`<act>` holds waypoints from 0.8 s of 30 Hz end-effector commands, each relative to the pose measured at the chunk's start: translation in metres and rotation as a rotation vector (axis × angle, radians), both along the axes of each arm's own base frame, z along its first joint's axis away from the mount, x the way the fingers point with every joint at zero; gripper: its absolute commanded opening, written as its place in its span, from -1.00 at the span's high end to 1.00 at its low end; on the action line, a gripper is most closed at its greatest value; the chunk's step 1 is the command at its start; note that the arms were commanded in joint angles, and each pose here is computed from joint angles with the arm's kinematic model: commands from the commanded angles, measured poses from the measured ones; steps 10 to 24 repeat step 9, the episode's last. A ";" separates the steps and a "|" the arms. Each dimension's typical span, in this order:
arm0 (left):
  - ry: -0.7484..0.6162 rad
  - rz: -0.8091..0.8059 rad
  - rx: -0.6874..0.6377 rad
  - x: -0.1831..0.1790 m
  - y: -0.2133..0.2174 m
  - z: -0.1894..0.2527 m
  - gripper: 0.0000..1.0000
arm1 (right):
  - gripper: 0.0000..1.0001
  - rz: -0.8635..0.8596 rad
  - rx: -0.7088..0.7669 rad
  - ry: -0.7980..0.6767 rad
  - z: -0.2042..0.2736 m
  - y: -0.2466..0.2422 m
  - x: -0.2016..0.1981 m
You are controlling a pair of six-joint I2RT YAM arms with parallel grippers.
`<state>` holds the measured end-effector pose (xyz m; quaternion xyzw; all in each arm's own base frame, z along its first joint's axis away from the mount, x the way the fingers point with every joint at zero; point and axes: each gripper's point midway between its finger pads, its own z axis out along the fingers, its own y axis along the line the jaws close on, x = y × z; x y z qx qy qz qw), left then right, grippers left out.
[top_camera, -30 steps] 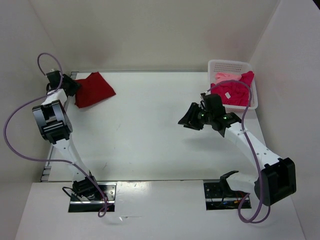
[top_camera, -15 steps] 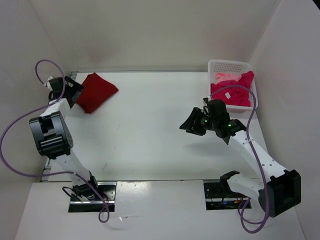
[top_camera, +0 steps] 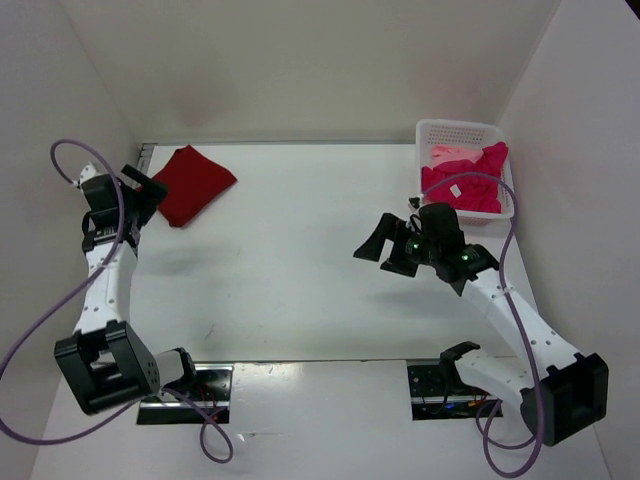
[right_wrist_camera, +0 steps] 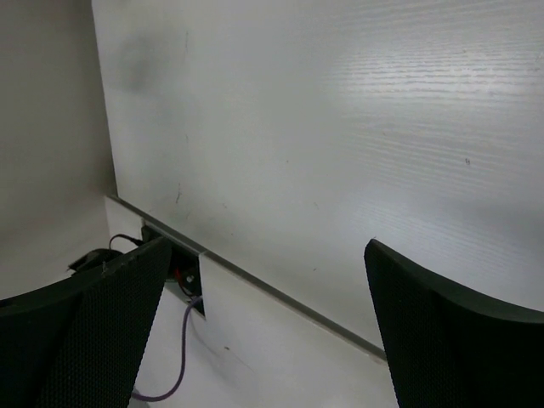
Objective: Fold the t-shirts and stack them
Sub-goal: Put the neatly folded tshirt into the corner of the board with the left arm
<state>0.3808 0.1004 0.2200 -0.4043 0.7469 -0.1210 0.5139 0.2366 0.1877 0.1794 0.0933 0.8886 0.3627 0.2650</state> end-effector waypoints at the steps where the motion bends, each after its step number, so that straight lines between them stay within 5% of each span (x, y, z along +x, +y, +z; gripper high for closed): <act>1: 0.083 -0.121 -0.006 -0.036 -0.031 -0.011 -1.00 | -1.00 0.018 0.041 -0.068 0.019 0.000 -0.006; 7: 0.123 -0.186 -0.009 -0.070 -0.051 -0.025 -1.00 | -1.00 0.061 0.070 -0.054 0.017 0.004 -0.018; 24: 0.111 -0.192 -0.042 -0.072 -0.056 -0.030 -1.00 | -1.00 0.076 0.079 -0.058 0.018 0.007 -0.020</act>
